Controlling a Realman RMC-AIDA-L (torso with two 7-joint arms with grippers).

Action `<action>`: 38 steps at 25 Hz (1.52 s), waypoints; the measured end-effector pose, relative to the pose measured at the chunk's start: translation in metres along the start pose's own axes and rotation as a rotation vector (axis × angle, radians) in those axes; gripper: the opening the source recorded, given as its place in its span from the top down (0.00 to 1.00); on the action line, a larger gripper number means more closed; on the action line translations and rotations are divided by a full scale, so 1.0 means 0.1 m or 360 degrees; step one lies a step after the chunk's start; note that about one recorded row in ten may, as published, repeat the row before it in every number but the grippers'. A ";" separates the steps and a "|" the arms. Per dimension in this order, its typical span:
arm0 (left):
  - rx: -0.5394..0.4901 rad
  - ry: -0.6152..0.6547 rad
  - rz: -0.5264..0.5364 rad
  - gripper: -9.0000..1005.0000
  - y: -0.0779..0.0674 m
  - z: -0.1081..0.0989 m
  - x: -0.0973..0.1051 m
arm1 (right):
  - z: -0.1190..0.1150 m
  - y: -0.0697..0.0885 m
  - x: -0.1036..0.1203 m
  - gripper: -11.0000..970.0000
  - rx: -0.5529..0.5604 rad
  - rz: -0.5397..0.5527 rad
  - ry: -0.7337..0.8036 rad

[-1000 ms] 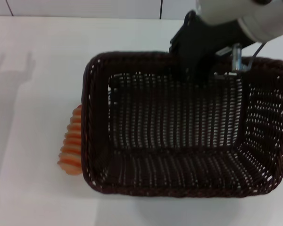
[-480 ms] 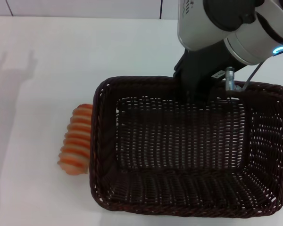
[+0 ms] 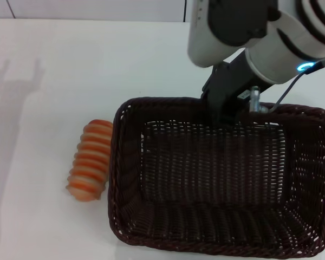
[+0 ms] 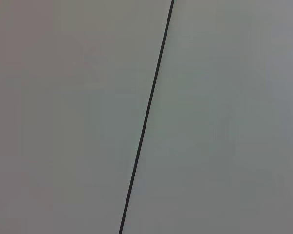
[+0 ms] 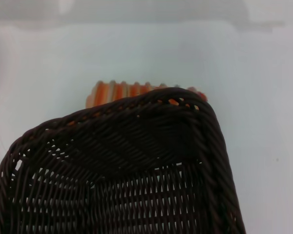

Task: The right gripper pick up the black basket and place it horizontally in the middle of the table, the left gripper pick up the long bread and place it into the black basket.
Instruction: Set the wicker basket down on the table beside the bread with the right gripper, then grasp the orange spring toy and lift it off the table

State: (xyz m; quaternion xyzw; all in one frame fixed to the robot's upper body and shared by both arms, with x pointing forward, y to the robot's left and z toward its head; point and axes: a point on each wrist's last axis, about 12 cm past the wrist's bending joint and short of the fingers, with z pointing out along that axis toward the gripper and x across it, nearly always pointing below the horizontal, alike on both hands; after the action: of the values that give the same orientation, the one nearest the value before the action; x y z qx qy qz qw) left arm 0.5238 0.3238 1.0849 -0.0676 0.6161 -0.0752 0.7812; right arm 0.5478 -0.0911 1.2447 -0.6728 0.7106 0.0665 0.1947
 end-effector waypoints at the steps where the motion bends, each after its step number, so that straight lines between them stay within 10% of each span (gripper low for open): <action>1: 0.0001 -0.0002 0.0000 0.24 0.00 0.00 0.00 | 0.03 0.00 -0.01 0.84 0.0003 -0.0005 0.0018; 16: 0.0002 -0.0048 -0.0029 0.24 0.03 -0.07 -0.02 | 0.12 -0.07 -0.19 0.70 0.0170 -0.0083 0.0097; 29: 0.0019 -0.0055 -0.0044 0.24 0.00 -0.08 -0.02 | -0.32 -0.36 -0.16 0.70 0.0966 0.0195 -0.0216; 38: 0.0038 -0.0027 -0.0071 0.24 -0.01 -0.01 -0.02 | -0.60 -0.48 0.42 0.70 0.1369 0.0534 -0.0798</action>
State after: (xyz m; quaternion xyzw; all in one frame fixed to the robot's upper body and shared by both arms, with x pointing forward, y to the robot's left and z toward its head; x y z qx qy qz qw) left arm 0.5218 0.3232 1.0871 -0.0726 0.6069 -0.0993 0.7852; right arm 0.5829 -0.1555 1.2926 -0.3724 0.7031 -0.0421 0.6043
